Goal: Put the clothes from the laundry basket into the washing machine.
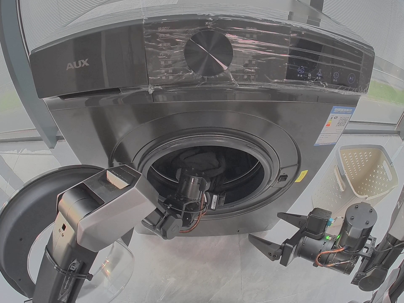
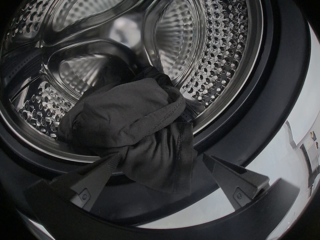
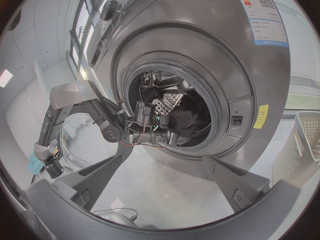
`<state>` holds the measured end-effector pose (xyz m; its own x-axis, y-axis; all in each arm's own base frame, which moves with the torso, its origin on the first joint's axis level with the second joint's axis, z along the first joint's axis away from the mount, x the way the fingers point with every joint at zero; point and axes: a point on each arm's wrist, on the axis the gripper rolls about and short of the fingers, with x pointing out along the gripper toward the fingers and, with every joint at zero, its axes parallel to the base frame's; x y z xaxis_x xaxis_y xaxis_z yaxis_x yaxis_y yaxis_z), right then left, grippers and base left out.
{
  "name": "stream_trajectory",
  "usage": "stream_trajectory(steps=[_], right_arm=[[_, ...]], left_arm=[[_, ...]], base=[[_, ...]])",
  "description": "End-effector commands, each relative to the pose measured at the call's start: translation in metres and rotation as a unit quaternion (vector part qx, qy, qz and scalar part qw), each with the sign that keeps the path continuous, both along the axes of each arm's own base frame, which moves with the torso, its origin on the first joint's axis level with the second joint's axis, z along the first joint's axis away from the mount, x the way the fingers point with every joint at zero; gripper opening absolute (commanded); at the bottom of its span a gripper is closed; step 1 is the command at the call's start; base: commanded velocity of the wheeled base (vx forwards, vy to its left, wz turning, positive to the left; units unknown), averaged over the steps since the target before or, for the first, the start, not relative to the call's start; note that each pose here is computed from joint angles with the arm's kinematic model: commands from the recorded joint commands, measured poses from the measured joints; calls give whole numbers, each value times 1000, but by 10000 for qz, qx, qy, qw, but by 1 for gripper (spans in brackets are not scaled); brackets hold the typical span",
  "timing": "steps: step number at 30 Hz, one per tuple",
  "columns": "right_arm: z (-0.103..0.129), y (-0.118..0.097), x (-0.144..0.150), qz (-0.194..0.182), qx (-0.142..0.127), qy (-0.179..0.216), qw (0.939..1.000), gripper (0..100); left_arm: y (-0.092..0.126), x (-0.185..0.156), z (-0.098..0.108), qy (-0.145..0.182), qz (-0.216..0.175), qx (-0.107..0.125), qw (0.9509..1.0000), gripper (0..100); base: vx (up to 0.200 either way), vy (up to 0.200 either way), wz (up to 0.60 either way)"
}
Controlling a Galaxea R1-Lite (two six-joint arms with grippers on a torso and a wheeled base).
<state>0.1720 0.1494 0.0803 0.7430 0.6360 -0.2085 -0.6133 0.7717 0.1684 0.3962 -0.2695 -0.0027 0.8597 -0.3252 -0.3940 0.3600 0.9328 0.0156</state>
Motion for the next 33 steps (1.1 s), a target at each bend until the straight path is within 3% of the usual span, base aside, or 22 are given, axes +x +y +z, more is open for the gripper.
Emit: stream_trajectory(steps=[1, 3, 4, 10, 17, 22, 27, 33], right_arm=[[0, 0, 0, 3, 5, -5, 10000, 100], [0, 0, 0, 3, 5, -5, 10000, 100], [0, 0, 0, 3, 5, -5, 10000, 100], [0, 0, 0, -5, 5, -5, 10000, 100], [0, 1, 0, 3, 5, -5, 10000, 100], [0, 1, 0, 3, 5, -5, 10000, 100], [0, 1, 0, 3, 5, -5, 10000, 100], [0, 0, 1, -5, 10, -10, 10000, 100]], left_arm=[[0, 2, -11, 72, 14, 55, 10000, 100], [0, 3, -14, 82, 19, 90, 9999, 100], [0, 4, -16, 82, 11, 111, 9999, 0], [-1, 8, -16, 5, 33, 62, 10000, 0], [-1, 21, 7, -421, 167, -218, 9987, 0], [-5, 39, 30, -1027, 294, -622, 9923, 0], [-8, 52, 28, -1268, 459, -739, 9881, 0], [-6, 75, 26, -1627, 785, -878, 9796, 0]], base=[[0, 0, 0], [0, 0, 0], [0, 0, 0], [0, 0, 0], [0, 0, 0], [0, 0, 0], [0, 0, 0], [0, 0, 0]])
